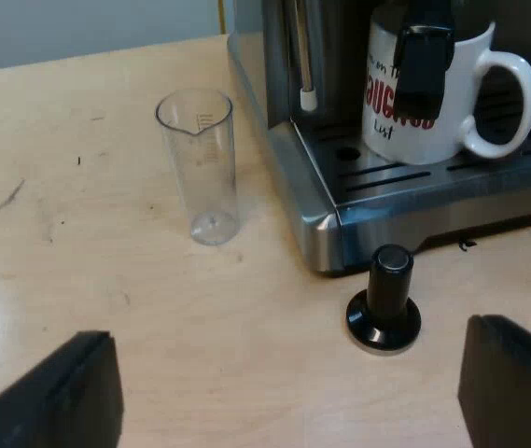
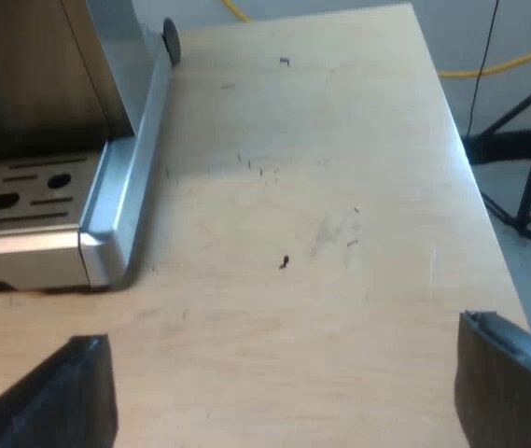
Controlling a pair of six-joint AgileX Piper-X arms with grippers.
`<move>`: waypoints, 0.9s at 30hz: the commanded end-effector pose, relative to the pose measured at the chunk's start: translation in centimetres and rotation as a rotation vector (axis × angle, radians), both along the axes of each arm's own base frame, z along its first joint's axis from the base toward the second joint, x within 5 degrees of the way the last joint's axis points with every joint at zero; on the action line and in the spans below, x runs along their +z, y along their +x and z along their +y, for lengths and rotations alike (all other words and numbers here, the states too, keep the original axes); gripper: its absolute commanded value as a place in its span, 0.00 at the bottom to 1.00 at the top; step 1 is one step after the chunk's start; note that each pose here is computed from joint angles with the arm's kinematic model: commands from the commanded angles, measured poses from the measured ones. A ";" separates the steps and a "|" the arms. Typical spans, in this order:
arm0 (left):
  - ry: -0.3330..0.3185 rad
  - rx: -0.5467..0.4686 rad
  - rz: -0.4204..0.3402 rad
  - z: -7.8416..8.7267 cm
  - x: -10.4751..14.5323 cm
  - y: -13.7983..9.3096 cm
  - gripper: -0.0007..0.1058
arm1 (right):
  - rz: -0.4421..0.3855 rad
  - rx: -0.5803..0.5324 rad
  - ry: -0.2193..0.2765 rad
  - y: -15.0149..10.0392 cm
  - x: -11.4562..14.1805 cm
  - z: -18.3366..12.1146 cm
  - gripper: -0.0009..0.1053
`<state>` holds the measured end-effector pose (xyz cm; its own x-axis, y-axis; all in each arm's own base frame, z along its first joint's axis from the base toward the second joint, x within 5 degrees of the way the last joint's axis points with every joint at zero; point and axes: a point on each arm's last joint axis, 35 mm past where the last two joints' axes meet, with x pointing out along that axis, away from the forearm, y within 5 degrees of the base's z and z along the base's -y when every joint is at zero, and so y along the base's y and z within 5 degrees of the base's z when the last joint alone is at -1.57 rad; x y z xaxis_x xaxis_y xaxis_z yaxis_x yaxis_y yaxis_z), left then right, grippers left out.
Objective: Place mug into machine
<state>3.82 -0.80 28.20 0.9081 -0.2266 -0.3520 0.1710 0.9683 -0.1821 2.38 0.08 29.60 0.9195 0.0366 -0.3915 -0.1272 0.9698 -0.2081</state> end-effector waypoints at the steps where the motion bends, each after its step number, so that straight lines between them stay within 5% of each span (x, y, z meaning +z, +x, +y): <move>1: -0.011 0.018 -0.002 0.0 0.3 0.2 0.80 | 0.005 0.003 0.001 0.4 -0.1 0.0 0.94; 27: -0.017 0.012 0.015 0.0 0.3 0.0 0.80 | 0.013 -0.003 -0.002 0.4 -0.2 0.0 0.94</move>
<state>3.68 -0.81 28.28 0.9054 -0.2287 -0.3576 0.1680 0.9667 -0.1930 2.54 0.09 29.23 0.9148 0.0363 -0.4023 -0.1297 0.9696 -0.2073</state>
